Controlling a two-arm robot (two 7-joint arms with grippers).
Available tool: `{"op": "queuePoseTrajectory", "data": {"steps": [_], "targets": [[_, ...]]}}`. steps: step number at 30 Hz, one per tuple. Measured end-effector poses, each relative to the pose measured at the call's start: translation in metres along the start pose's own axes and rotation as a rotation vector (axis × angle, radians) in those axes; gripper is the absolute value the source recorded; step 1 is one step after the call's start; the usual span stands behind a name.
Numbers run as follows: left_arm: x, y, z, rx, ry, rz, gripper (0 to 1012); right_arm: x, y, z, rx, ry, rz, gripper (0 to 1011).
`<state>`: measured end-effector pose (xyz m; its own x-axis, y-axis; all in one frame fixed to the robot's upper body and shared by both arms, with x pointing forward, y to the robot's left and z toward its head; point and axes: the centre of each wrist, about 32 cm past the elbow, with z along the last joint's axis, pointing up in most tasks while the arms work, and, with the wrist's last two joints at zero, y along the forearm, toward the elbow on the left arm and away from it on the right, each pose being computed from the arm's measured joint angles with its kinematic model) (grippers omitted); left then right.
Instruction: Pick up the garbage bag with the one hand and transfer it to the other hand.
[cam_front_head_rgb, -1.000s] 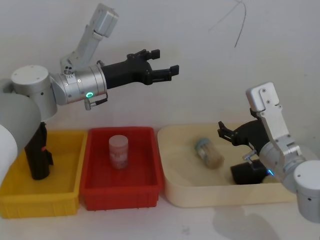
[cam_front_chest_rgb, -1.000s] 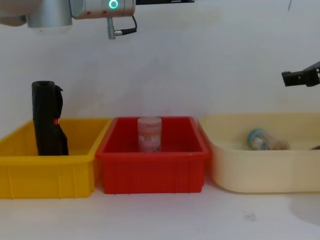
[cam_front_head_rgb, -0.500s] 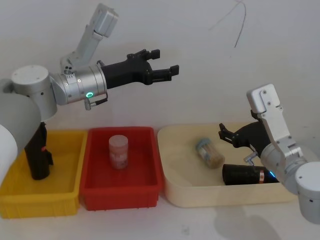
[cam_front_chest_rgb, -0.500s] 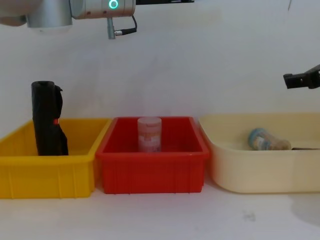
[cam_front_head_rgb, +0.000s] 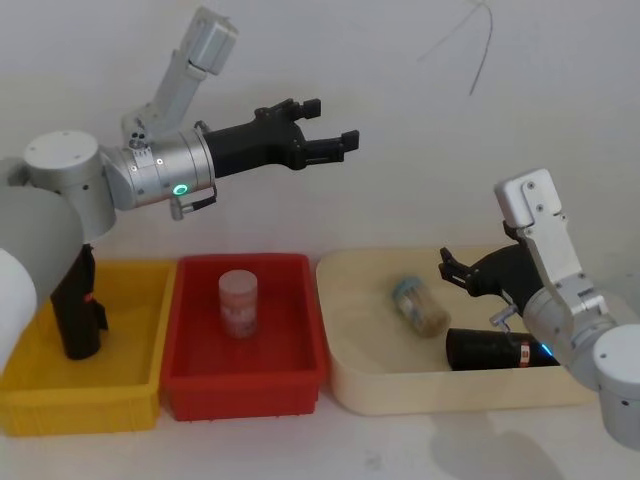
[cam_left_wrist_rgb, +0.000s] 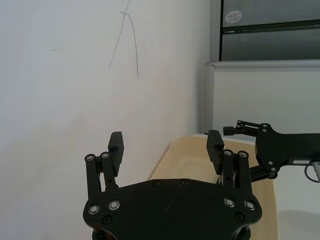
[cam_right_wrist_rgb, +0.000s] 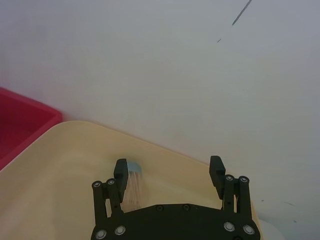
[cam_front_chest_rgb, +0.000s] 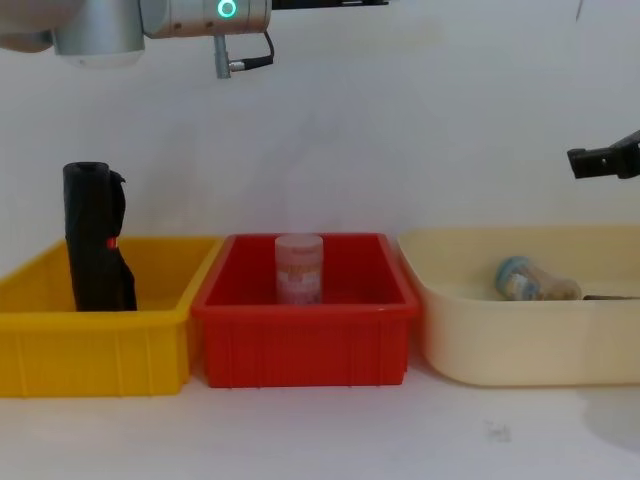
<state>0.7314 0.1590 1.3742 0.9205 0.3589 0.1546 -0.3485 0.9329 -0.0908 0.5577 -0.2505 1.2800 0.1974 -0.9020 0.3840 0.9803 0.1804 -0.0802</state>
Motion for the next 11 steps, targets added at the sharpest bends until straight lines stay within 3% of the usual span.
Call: {"op": "queuePoseTrajectory", "data": {"steps": [11], "targets": [[0.0000,0.0000,0.0000,0.000,0.000,0.000,1001,0.0001,-0.0003,-0.0002,-0.001,-0.001,0.000,1000]]}}
